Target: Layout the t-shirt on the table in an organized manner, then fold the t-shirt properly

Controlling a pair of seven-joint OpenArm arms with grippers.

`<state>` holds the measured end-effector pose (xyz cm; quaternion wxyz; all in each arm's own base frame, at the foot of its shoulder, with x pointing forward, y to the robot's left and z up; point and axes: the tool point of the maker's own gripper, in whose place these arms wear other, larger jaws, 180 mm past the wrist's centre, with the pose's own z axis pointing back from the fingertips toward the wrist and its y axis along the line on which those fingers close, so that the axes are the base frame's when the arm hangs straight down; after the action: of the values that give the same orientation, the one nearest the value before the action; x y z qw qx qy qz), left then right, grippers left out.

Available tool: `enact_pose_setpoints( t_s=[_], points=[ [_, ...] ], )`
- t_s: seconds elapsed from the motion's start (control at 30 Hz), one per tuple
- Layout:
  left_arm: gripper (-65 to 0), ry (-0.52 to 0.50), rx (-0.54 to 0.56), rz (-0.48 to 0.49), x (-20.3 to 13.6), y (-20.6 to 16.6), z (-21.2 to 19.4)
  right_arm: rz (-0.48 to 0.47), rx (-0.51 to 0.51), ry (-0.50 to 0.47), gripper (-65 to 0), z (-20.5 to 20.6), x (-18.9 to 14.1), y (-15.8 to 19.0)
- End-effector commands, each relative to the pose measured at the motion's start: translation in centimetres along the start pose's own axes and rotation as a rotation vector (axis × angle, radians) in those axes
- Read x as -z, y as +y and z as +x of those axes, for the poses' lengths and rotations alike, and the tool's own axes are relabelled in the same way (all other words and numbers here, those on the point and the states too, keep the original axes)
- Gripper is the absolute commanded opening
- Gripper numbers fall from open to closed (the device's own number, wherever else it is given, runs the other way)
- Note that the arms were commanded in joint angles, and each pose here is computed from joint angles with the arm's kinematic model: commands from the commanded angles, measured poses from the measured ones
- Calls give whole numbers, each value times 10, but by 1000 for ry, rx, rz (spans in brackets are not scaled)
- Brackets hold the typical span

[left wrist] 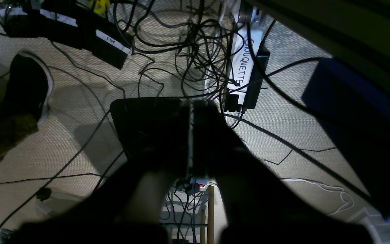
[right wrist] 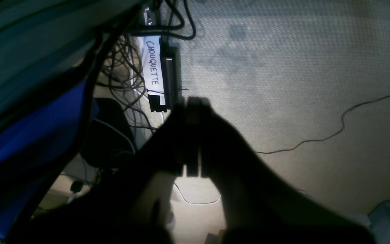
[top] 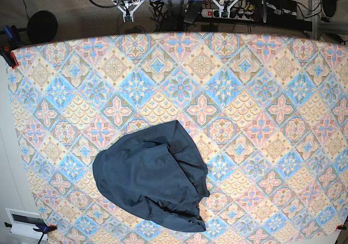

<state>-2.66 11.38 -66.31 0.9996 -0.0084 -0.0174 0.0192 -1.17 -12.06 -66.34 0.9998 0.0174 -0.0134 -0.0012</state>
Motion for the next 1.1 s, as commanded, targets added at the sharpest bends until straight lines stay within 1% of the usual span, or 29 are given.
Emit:
enact_pose_setpoints(
  t_s=[0.0,0.5,0.6,0.67,0.73,0.77,0.87,0.93,1.0,1.07],
  points=[
    [-648,1,1,0,0,-2,-3,-6,1,4,-650,-2,0,-3],
    [-648,2,1,0,0,-2,-4,-7,1,4,-650,-2,0,-4],
    [-648,18,1,5,-2,1,-16,-7,1,4,-650,-2,0,-4],
    [-648,7,1,7,-3,3,-19,-9,-1,6,-650,-3,0,-5],
    [-648,-7,10,19,-6,13,-24,-9,-2,-3,-650,-2,-1,-6],
    [-648,-14,11,23,-8,15,-26,-18,-4,-6,-650,-5,-2,-12],
    [-648,-15,11,24,-12,17,-39,-70,-20,-18,-650,-19,-9,-46],
    [-648,-16,20,44,-17,31,-49,-96,-34,-39,-650,-20,-15,-63],
    [-648,-25,24,48,-22,34,-55,-103,-42,-40,-650,-24,-20,-67],
    [-648,-39,28,50,-27,37,-60,-102,-48,-62,-650,-22,-26,-66]
  ],
)
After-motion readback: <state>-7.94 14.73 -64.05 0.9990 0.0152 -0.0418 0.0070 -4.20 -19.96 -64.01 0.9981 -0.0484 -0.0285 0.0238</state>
